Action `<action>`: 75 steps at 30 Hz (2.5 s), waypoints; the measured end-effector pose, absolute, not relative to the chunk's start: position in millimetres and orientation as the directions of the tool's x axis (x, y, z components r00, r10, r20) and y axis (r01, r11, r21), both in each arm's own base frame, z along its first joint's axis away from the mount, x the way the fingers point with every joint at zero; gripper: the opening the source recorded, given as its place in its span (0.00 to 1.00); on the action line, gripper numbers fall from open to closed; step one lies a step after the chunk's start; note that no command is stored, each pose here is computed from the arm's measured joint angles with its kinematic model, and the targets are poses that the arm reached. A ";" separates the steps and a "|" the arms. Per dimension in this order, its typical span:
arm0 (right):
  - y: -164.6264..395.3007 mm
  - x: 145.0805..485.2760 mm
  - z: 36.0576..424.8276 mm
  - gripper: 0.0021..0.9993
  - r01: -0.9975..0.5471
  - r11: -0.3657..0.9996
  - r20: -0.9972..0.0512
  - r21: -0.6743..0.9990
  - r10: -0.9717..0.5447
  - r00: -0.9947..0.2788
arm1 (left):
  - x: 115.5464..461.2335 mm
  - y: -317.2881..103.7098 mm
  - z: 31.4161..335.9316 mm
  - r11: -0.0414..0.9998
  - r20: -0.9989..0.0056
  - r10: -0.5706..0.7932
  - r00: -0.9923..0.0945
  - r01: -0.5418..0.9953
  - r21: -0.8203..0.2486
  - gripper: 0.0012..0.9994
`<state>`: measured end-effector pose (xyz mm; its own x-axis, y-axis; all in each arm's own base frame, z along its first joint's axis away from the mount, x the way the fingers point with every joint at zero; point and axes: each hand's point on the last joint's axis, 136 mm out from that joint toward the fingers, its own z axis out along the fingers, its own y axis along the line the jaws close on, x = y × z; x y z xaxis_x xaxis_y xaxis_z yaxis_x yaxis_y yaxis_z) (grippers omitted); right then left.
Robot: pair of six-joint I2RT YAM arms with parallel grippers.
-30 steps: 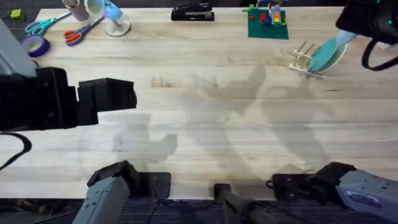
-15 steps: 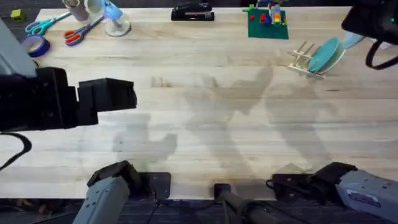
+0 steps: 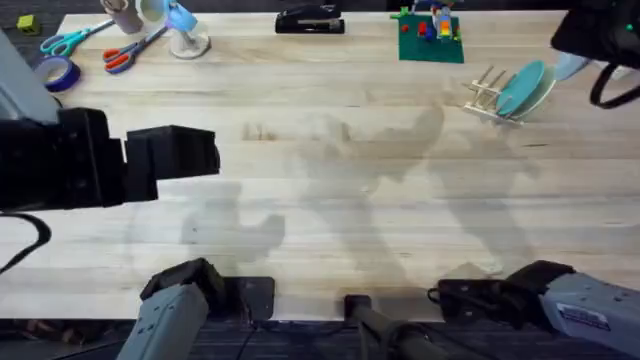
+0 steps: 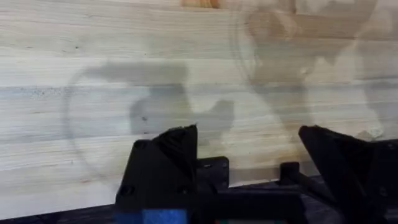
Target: Pick up the plates from the table one by one and place each into a slot on the dish rack.
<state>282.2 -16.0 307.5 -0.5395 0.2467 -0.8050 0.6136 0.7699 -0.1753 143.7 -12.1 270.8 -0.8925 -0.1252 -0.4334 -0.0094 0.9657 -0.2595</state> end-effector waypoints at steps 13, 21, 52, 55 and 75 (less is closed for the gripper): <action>-21.5 284.5 304.8 0.03 0.623 0.758 -0.799 -0.194 0.246 -0.549 | 143.7 -12.1 270.8 0.966 -0.433 -0.125 -0.892 -0.009 -0.260 0.99; -24.0 290.4 297.2 0.03 0.615 0.759 -0.778 -0.212 0.250 -0.577 | 143.7 -12.1 270.8 0.966 -0.433 -0.125 -0.892 -0.009 -0.260 0.99; -33.1 328.5 216.0 0.03 0.544 0.795 -0.662 -0.267 0.259 -0.703 | 143.7 -12.1 270.7 0.966 -0.433 -0.125 -0.893 -0.009 -0.260 0.99; -35.8 332.0 211.0 0.03 0.541 0.794 -0.652 -0.277 0.258 -0.712 | 143.7 -12.1 270.7 0.966 -0.433 -0.125 -0.893 -0.009 -0.260 0.99; -44.8 363.2 193.5 0.03 0.504 0.813 -0.643 -0.291 0.224 -0.732 | 143.7 -12.1 270.7 0.966 -0.433 -0.125 -0.893 -0.009 -0.260 0.99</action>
<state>363.2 -44.8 193.5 -0.7321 0.2236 -0.6434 0.5039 0.8134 -0.2907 143.7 -12.1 270.7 -0.8926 -0.1252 -0.4331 -0.0094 0.9656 -0.2597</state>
